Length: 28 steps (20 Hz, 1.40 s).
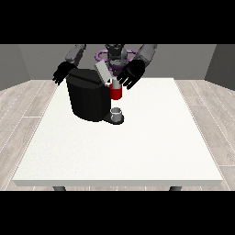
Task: Insert the coffee pod into the coffee machine and close the lid
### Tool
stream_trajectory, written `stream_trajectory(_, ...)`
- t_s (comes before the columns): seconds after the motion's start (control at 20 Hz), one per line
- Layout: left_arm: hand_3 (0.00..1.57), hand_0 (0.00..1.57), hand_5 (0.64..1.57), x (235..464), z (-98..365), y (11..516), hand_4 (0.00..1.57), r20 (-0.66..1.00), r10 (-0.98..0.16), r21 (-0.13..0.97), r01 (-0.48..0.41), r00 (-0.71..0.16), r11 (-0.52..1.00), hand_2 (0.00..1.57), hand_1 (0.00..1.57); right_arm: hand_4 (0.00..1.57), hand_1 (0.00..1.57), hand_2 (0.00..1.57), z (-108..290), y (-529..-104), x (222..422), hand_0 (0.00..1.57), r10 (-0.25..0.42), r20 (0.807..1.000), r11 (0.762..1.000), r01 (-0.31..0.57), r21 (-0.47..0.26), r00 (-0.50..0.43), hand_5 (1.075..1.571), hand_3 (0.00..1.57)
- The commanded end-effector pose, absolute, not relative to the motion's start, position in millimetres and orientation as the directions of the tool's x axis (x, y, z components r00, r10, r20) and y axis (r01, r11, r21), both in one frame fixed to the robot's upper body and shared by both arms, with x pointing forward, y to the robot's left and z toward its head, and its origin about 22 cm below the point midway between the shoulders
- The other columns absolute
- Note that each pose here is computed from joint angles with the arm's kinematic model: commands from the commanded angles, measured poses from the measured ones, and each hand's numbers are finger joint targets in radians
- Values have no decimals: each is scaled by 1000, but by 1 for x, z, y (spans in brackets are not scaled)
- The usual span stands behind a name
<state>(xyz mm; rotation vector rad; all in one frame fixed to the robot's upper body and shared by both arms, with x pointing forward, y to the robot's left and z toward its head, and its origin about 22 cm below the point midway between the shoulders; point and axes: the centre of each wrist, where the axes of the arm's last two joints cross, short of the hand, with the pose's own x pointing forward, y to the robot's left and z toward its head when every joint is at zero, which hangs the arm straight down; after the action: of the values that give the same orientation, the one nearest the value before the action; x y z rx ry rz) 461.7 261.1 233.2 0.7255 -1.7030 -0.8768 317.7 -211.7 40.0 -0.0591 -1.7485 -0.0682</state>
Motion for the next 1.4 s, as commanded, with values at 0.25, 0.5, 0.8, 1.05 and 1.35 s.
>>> stream_trajectory(0.25,1167,1220,1571,463,221,254,481,521,-813,839,-20,-260,544,1266,1220,415,0,0,32,-224,316,0,3,983,996,91,14,-184,1571,0)
stream_trajectory(0.5,1058,1161,1571,465,233,255,457,531,-810,835,-6,-250,550,1195,1161,403,0,0,43,-211,319,0,0,984,998,59,11,-176,1571,0)
stream_trajectory(0.8,956,1085,1571,463,220,261,403,486,-835,862,-14,-260,506,1132,1085,335,0,0,31,-205,311,0,6,988,995,100,9,-152,1571,0)
stream_trajectory(1.05,962,1050,1571,462,222,261,364,464,-843,871,-33,-272,490,1119,1050,431,0,0,31,-223,314,0,-16,985,995,96,33,-173,1571,0)
stream_trajectory(1.35,640,567,1571,461,211,262,235,407,-866,906,11,-292,422,810,567,459,0,0,35,-209,315,0,-12,985,994,100,30,-172,1571,0)
